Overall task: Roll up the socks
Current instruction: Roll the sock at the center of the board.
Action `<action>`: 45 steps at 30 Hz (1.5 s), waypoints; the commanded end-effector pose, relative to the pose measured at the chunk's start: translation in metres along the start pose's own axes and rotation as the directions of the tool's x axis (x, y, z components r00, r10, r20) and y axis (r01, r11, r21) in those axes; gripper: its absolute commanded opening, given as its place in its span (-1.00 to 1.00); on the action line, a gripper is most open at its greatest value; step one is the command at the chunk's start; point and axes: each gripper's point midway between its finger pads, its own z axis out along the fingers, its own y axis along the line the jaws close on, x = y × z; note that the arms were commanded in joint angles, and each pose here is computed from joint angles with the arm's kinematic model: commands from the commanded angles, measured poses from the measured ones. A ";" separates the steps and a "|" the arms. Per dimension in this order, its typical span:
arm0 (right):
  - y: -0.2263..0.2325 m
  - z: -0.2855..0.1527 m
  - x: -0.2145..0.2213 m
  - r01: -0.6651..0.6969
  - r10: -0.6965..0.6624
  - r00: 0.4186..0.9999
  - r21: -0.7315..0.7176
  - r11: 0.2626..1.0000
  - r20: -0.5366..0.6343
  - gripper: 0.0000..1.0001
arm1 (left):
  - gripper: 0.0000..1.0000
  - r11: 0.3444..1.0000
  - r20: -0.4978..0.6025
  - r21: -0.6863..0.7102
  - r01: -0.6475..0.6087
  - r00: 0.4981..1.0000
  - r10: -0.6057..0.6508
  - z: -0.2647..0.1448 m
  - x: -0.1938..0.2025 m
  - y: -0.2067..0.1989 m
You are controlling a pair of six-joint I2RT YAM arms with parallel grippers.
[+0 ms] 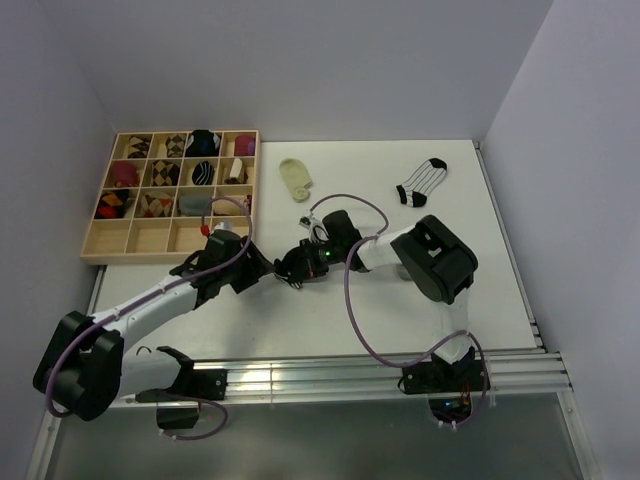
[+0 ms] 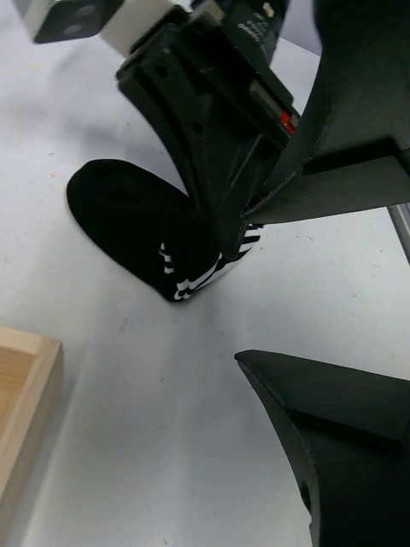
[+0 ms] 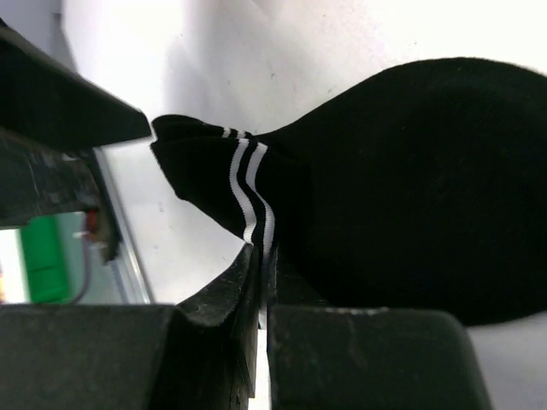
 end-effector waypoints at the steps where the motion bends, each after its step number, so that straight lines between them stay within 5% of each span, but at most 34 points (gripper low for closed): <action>1: -0.018 0.005 0.016 -0.099 0.100 0.993 0.021 0.995 -0.066 -1.00 | 0.32 0.996 0.011 0.083 0.017 1.000 -0.018 0.005 -0.001 -0.020; 25: -0.041 0.004 0.023 -0.203 0.207 0.974 0.053 0.978 -0.090 -0.88 | 0.03 0.999 -0.056 -0.035 -0.020 0.998 0.018 0.062 0.014 -0.006; 36: -0.041 -0.013 0.011 -0.127 0.132 0.991 0.149 0.981 -0.030 -0.24 | -0.28 0.970 -0.124 -0.221 -0.099 0.990 0.073 0.072 0.032 0.026; 45: -0.027 -0.060 -0.019 0.106 -0.147 0.987 0.423 0.900 0.065 0.05 | -0.30 0.957 -0.154 -0.235 -0.173 0.978 0.139 0.076 0.036 0.024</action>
